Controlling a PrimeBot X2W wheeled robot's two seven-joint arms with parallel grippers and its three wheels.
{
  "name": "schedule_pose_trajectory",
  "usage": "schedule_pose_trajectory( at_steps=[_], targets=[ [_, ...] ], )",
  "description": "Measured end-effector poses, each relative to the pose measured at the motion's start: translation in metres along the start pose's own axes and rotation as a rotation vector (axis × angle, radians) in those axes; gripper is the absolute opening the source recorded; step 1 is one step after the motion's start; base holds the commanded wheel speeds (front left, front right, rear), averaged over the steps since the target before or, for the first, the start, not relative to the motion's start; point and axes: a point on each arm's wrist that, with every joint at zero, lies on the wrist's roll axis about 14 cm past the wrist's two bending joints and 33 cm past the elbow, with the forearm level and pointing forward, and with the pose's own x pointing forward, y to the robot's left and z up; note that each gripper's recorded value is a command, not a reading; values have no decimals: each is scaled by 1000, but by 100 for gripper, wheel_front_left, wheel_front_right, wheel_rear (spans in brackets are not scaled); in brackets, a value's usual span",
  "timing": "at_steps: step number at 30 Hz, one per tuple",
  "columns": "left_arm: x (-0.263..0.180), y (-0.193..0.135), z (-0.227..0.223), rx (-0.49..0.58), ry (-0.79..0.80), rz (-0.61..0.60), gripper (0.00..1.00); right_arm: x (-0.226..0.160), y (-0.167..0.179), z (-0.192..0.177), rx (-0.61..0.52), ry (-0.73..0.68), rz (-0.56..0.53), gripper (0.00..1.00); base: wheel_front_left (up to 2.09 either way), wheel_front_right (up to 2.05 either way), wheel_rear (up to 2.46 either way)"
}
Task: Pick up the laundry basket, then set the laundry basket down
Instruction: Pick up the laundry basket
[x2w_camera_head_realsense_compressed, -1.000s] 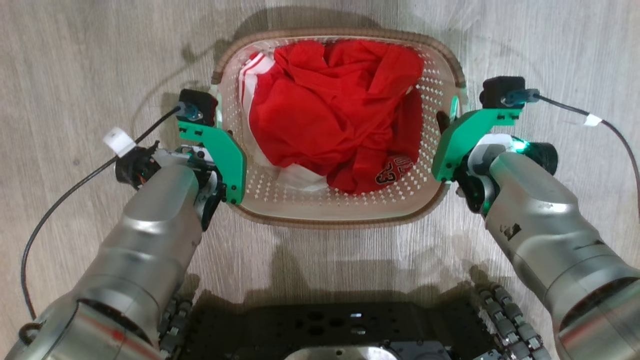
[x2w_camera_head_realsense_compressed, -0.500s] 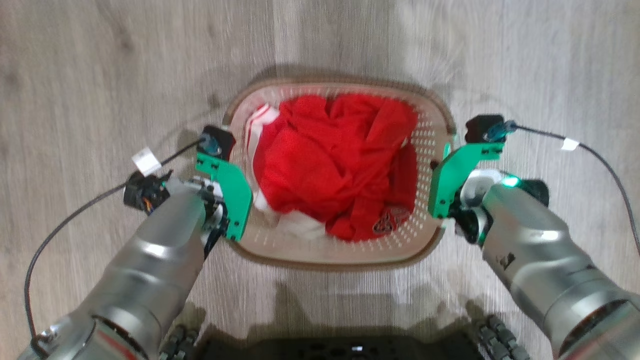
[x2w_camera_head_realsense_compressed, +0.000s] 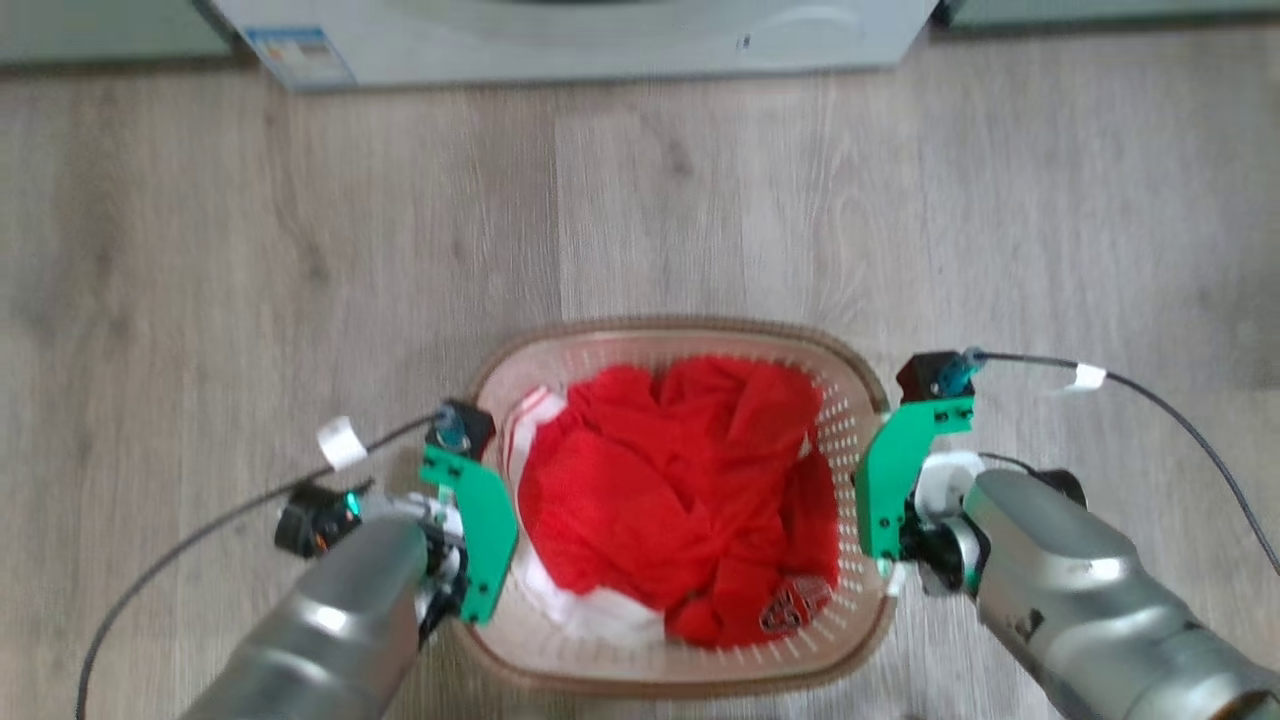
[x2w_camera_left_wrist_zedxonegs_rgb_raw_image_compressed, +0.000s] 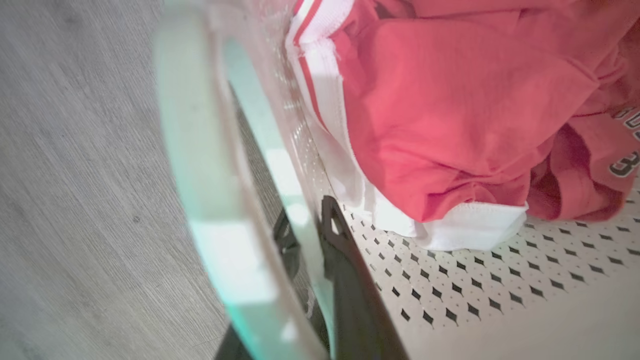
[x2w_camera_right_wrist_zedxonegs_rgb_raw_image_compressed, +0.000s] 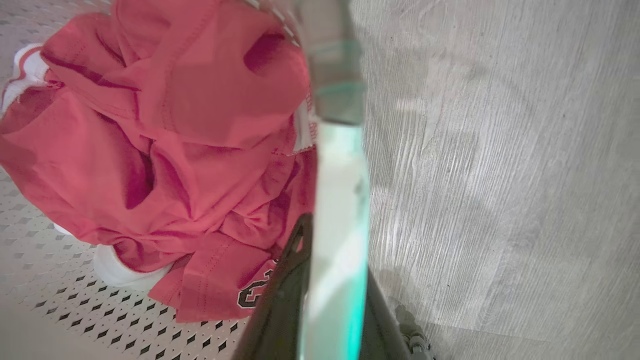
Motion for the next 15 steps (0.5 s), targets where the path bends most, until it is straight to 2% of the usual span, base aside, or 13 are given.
schedule_pose_trajectory(
  at_steps=[10, 15],
  targets=[
    [-33, -16, 1, 33, -65, -2, 0, -39, 14, 8, -63, -62, 0, 0, 0, 0, 0],
    [-47, -18, -10, 29, -69, 12, 0, -48, 28, -2, -34, -80, 29, 0, 0, 0, 0]
  ],
)
